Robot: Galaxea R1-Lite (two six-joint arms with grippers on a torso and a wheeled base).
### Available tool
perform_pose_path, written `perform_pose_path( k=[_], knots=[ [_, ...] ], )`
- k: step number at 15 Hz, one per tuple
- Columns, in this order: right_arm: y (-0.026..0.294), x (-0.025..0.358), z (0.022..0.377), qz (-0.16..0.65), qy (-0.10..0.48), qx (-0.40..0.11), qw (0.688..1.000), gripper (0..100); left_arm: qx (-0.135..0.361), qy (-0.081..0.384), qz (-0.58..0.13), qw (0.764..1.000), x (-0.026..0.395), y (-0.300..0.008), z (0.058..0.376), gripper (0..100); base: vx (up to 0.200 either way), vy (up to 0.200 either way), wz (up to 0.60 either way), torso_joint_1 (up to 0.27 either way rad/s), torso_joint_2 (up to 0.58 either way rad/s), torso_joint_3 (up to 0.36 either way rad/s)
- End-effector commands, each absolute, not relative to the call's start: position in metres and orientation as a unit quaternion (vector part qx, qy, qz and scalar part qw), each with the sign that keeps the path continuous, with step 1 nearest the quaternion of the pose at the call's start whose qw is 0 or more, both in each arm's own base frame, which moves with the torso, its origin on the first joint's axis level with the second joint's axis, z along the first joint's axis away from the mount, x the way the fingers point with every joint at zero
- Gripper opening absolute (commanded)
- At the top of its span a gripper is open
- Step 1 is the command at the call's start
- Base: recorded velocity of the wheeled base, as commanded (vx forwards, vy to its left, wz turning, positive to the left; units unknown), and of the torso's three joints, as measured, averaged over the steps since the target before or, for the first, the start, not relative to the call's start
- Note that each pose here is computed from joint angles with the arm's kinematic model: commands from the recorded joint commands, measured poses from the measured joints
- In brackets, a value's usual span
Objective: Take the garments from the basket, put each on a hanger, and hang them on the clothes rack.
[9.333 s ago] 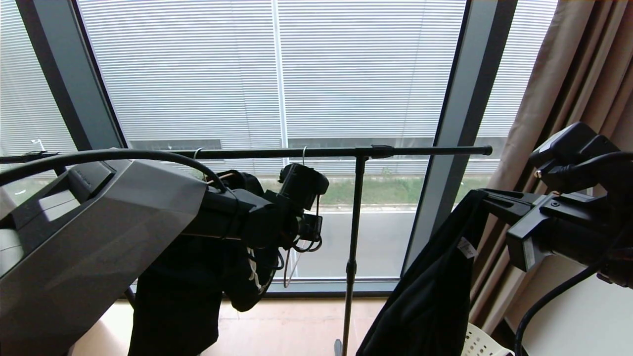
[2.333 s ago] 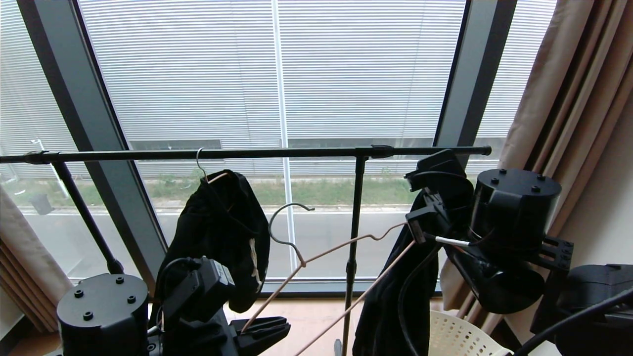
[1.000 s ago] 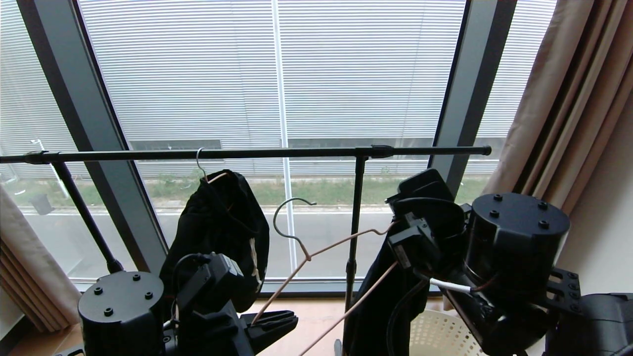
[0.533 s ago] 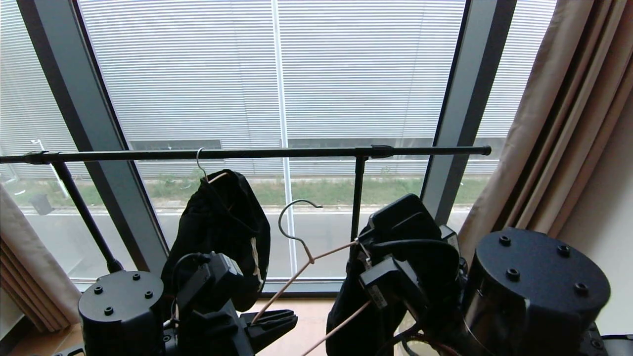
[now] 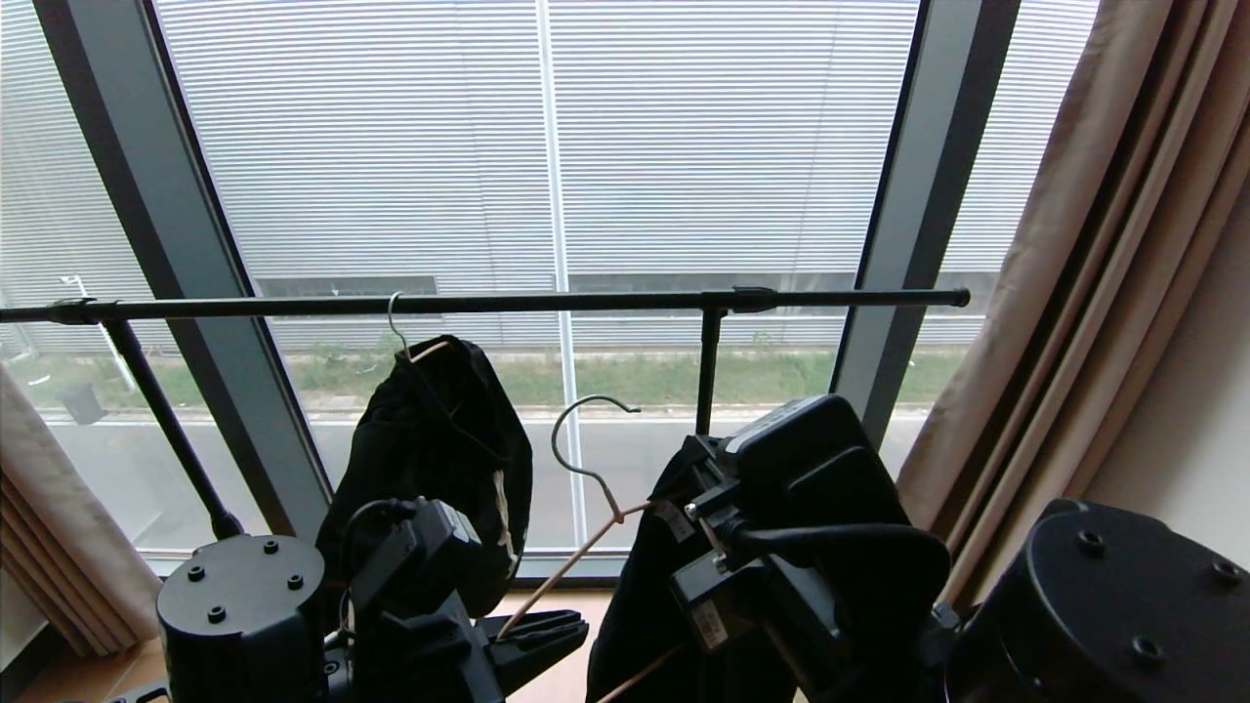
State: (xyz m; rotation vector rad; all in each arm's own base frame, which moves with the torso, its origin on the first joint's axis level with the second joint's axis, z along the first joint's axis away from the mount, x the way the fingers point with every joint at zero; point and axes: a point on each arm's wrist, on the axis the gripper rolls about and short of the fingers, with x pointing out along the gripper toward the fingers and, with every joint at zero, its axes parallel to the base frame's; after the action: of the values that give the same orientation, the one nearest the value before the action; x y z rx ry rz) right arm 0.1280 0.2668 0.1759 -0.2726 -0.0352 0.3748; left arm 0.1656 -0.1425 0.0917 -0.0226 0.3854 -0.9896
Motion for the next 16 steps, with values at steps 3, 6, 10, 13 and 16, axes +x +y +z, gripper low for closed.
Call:
perform_pose_path(
  k=[3,6,10,13,16],
  knots=[
    [0.267,0.115,0.167,0.233,-0.026,-0.133,0.963,0,-0.01,0.187,-0.471,0.862,0.166,-0.143,0.09,0,0.0,0.0,0.0,0.0,0.0,0.0],
    [0.265,0.113,0.166,0.243,-0.028,-0.132,0.961,0,-0.01,0.192,-0.469,0.862,0.168,-0.144,0.088,0,0.0,0.0,0.0,0.0,0.0,0.0],
    [0.266,0.113,0.167,0.243,-0.03,-0.131,0.961,100,-0.011,0.183,-0.471,0.863,0.168,-0.143,0.088,0,0.0,0.0,0.0,0.0,0.0,0.0],
    [0.258,0.116,0.177,0.23,-0.042,-0.127,0.964,100,-0.013,0.174,-0.472,0.864,0.166,-0.142,0.088,0,0.0,0.0,0.0,0.0,0.0,0.0],
    [0.253,0.129,0.178,0.206,-0.04,-0.128,0.969,100,-0.013,0.166,-0.474,0.865,0.164,-0.141,0.083,0,0.0,0.0,0.0,0.0,0.0,0.0]
  ],
)
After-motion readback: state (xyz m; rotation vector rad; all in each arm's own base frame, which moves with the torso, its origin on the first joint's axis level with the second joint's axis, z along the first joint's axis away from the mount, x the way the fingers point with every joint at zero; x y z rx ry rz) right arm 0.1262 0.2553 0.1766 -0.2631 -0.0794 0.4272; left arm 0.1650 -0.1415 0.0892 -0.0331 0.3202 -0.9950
